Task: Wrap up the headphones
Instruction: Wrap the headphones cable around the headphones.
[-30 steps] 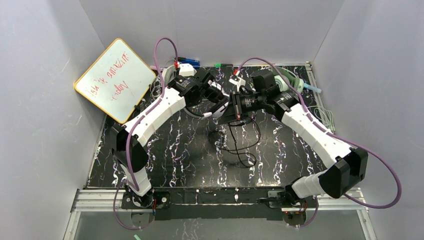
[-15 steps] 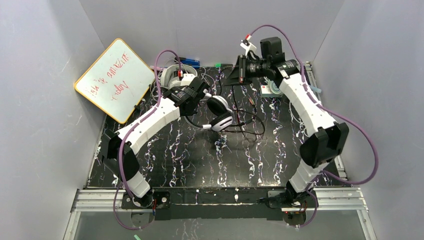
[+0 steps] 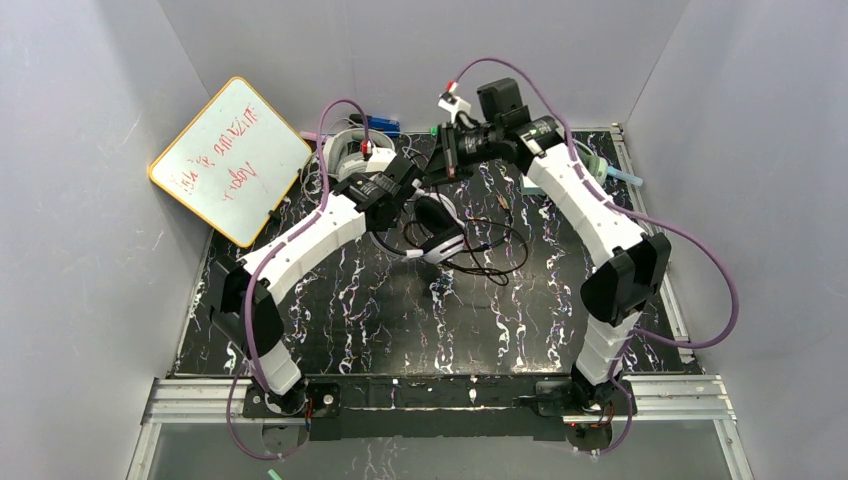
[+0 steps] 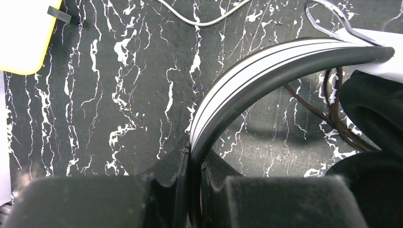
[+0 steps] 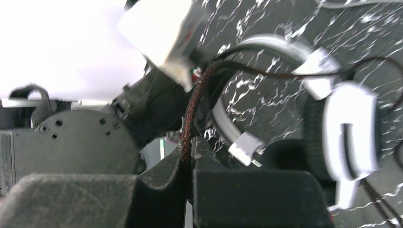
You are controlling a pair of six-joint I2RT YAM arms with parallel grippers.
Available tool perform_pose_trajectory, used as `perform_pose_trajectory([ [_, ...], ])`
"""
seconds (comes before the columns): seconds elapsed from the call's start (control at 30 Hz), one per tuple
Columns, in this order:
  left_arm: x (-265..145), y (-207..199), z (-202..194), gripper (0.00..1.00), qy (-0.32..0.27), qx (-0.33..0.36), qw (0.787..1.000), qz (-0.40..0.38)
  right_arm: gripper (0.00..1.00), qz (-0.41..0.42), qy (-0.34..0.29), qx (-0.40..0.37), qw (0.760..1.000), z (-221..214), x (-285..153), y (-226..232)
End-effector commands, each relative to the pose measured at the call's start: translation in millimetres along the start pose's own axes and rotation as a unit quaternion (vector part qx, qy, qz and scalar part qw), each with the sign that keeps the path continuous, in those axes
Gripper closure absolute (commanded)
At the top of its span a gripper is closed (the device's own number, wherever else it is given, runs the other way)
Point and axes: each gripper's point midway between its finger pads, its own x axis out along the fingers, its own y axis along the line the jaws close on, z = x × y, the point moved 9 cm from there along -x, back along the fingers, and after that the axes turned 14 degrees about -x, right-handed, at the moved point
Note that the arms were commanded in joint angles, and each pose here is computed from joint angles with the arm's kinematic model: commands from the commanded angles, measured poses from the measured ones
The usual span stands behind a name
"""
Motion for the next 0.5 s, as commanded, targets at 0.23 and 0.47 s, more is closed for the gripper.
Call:
perform_pose_trajectory([
  [0.23, 12, -16, 30, 1.0, 0.021, -0.123, 0.992, -0.007, 0.94, 0.039, 0.003, -0.02, 0.999, -36, -11, 73],
  [0.47, 17, -13, 52, 1.0, 0.025, -0.2, 0.979, -0.022, 0.96, 0.056, 0.022, -0.001, 0.998, -64, 2, 80],
])
